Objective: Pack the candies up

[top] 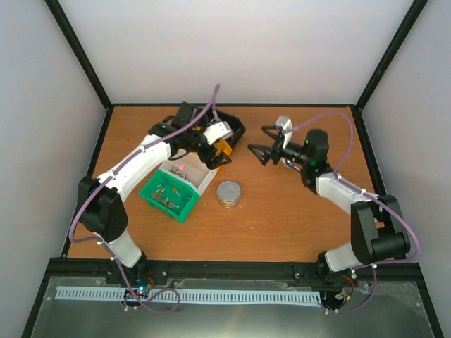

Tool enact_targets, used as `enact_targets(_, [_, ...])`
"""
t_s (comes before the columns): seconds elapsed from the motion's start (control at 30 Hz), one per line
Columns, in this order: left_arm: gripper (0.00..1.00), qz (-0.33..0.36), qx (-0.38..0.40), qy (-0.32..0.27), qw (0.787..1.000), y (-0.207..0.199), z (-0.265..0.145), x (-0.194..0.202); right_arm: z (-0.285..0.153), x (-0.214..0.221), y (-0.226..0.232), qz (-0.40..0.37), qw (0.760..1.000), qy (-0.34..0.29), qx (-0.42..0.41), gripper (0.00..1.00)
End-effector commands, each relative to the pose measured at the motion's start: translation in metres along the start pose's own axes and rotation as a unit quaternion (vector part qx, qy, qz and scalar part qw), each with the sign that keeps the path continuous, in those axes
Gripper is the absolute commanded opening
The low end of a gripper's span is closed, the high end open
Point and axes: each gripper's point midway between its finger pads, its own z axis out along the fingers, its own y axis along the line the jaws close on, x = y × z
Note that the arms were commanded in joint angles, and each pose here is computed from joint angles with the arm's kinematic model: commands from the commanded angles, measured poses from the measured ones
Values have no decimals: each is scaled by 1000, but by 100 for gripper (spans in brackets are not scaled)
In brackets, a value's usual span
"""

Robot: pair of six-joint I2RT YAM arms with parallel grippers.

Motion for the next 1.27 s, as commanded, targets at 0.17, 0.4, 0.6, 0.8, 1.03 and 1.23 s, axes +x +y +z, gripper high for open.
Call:
enact_targets(0.17, [100, -142, -57, -69, 986, 66, -76, -2, 1, -14, -19, 61, 984, 167, 12, 100])
enact_targets(0.4, [100, -278, -85, -112, 950, 123, -120, 42, -22, -28, -41, 70, 982, 166, 51, 100])
enact_targets(0.6, [100, -335, -113, -120, 928, 149, -135, 90, -62, -9, -85, 124, 973, 165, 101, 100])
enact_targets(0.8, [100, -345, -162, -95, 920, 152, -130, 127, -102, 23, -116, 180, 959, 168, 143, 100])
enact_targets(1.03, [100, -364, -170, -81, 912, 147, -121, 146, -126, 58, -123, 207, 947, 180, 165, 100])
enact_targets(1.23, [100, -380, -180, -84, 903, 153, -122, 147, -125, 54, -122, 216, 948, 165, 164, 100])
